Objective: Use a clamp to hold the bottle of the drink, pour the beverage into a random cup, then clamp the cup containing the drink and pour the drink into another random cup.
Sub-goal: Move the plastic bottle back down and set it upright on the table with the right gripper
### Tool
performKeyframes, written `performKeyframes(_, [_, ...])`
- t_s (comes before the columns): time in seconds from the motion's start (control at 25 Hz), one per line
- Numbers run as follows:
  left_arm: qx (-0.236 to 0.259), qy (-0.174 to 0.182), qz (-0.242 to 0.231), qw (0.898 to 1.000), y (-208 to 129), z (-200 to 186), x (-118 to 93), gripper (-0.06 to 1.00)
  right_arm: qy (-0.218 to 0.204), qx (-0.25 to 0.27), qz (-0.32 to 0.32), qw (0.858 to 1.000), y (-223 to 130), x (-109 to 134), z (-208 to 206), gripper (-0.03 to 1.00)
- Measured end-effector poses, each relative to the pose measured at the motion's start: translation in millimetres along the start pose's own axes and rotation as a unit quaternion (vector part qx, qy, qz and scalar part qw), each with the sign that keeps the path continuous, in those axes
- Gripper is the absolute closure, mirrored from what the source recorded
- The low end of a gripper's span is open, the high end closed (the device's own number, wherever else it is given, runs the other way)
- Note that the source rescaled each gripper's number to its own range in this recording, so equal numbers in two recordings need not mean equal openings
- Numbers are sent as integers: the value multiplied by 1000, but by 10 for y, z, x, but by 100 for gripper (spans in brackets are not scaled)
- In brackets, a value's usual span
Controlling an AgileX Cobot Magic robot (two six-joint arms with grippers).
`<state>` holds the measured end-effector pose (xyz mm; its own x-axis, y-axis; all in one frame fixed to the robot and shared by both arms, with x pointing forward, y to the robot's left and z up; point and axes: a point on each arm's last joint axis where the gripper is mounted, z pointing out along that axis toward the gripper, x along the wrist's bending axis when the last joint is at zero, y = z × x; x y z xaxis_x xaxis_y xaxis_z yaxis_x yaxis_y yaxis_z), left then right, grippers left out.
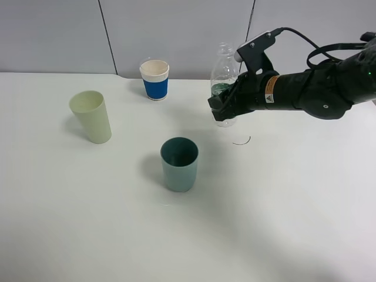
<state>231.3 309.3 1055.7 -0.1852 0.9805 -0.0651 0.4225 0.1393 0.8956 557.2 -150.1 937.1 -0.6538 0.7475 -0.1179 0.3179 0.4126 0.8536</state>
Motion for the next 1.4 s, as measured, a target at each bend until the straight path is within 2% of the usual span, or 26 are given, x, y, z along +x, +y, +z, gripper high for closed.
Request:
performKeyframes(0.28, [0, 0, 0, 1000, 0, 0, 0, -6, -37, -20, 30, 999, -209, -80, -97, 95])
performKeyframes(0.52, [0, 0, 0, 1000, 0, 0, 0, -6, -108, -59, 52, 991, -326, -144, -201, 95])
performKeyframes(0.64, [0, 0, 0, 1000, 0, 0, 0, -6, -127, -70, 62, 987, -354, -161, -232, 95])
performKeyframes(0.8, [0, 0, 0, 1000, 0, 0, 0, -6, -132, -78, 63, 986, -373, -169, -207, 95])
performKeyframes(1.08, [0, 0, 0, 1000, 0, 0, 0, -6, -130, -75, 66, 987, -602, -147, -27, 95])
performKeyframes(1.4, [0, 0, 0, 1000, 0, 0, 0, -6, -129, -84, 64, 986, -617, -144, -4, 95])
